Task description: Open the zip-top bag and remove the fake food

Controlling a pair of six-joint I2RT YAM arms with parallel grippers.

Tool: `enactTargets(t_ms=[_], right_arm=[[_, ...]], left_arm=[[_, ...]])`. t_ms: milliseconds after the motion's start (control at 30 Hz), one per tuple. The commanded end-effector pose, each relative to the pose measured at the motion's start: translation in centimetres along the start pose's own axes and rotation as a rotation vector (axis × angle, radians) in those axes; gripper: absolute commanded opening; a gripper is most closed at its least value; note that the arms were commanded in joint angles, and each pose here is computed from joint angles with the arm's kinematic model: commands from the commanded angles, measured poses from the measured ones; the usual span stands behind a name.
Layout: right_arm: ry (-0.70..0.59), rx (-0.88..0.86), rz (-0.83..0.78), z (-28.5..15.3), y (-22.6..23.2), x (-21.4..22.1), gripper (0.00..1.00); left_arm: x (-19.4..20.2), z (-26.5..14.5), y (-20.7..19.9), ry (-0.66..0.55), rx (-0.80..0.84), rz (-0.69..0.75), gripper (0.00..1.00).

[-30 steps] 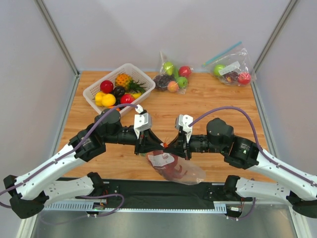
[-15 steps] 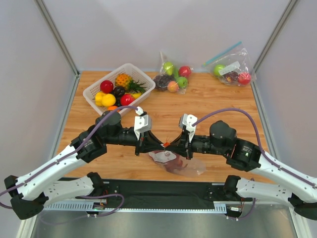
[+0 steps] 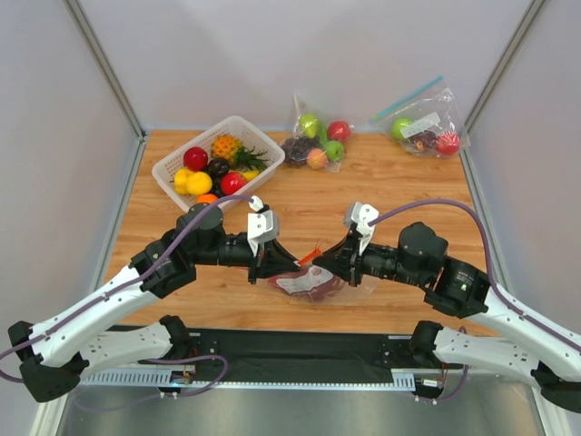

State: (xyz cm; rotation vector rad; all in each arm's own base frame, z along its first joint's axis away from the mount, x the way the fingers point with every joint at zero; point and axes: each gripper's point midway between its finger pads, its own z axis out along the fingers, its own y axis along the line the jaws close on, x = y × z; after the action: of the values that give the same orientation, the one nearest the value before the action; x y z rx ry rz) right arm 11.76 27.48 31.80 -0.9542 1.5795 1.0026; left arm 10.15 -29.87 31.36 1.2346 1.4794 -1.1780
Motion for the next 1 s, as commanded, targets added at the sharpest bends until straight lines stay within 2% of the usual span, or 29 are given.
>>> enactTargets(t_ms=[0,533,967], right_arm=[[-0.094,0.119,-0.018,-1.0,-2.3,-2.3,0.00],[-0.096,0.229,-0.016,-2.0,-4.6,-2.2,0.00],[-0.084,0.424,0.048,-2.3,-10.1,-1.4,0.00]], left_arm=[[1.1,-0.7,-0.6,0.031,0.014,0.006,0.00],[2.4,-1.4,-0.1,0.061,-0.040,-0.006,0.00],[3.9,-2.1,0.5,0.107,-0.093,-0.023,0.00]])
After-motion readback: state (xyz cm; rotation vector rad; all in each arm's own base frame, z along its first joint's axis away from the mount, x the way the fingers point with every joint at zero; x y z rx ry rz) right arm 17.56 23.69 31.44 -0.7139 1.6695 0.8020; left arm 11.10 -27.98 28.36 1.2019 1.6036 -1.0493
